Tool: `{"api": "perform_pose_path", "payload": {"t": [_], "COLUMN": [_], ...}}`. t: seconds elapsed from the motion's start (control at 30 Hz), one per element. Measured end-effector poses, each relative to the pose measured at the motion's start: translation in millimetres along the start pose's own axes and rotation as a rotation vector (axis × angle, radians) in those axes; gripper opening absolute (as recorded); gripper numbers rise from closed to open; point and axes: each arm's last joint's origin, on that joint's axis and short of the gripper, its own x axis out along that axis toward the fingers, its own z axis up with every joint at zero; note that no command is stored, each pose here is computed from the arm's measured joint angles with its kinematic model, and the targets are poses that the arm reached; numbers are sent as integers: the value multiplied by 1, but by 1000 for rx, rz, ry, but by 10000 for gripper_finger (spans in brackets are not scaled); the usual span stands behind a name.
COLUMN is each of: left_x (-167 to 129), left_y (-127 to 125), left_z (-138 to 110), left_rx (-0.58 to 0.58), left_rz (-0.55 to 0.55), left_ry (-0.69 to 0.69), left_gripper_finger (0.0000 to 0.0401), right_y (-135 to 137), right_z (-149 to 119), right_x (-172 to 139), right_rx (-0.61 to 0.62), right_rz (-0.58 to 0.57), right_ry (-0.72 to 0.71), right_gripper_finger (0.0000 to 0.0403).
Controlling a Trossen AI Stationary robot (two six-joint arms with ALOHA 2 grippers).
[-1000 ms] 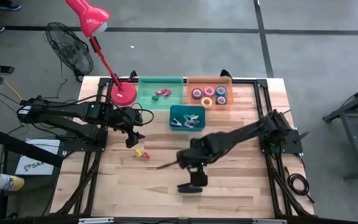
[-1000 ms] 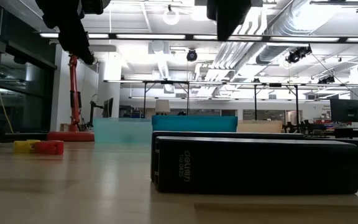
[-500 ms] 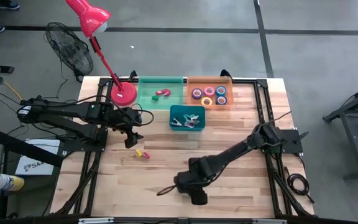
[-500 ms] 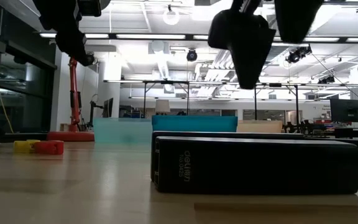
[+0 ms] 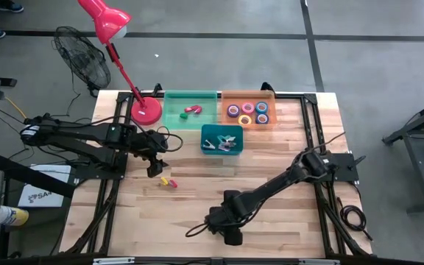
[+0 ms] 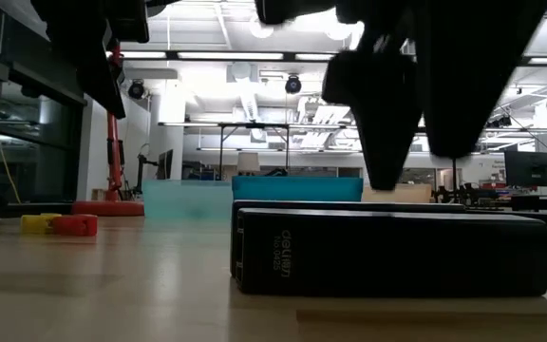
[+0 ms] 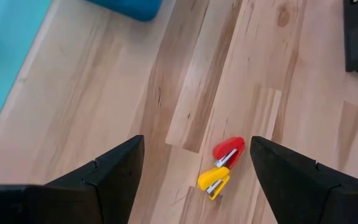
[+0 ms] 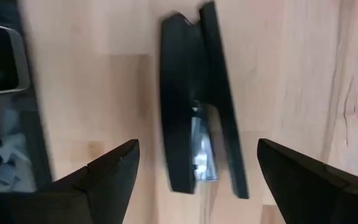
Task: Pick and place Stapler, Stapler remover, tape
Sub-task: Put the black stapler into the green bin
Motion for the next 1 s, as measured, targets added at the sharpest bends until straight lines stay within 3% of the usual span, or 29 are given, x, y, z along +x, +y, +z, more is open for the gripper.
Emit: {"api": "perform_pose_path", "payload": {"t": [0.37,0.63,0.77,1.0], "left_x": [2,2,2,2], "left_y": [0,0,0,0], "left_z": [-1,-1,-1,-1], "left_rx": [-3,0,2,4], "left_rz": [1,1,1,1], "left_ry": [2,2,2,2], "left_gripper_finger": [289,289,289,289], "right_y": [0,6,6,5], "right_z": [-2,-6,-7,-7], "right_x": [42,51,51,52], "right_rx": [1,-19,-21,-19], "right_rz": [-19,-87,-97,-99], "right_ry": [97,80,81,88], "right_gripper_finger": [317,308,279,191]}}
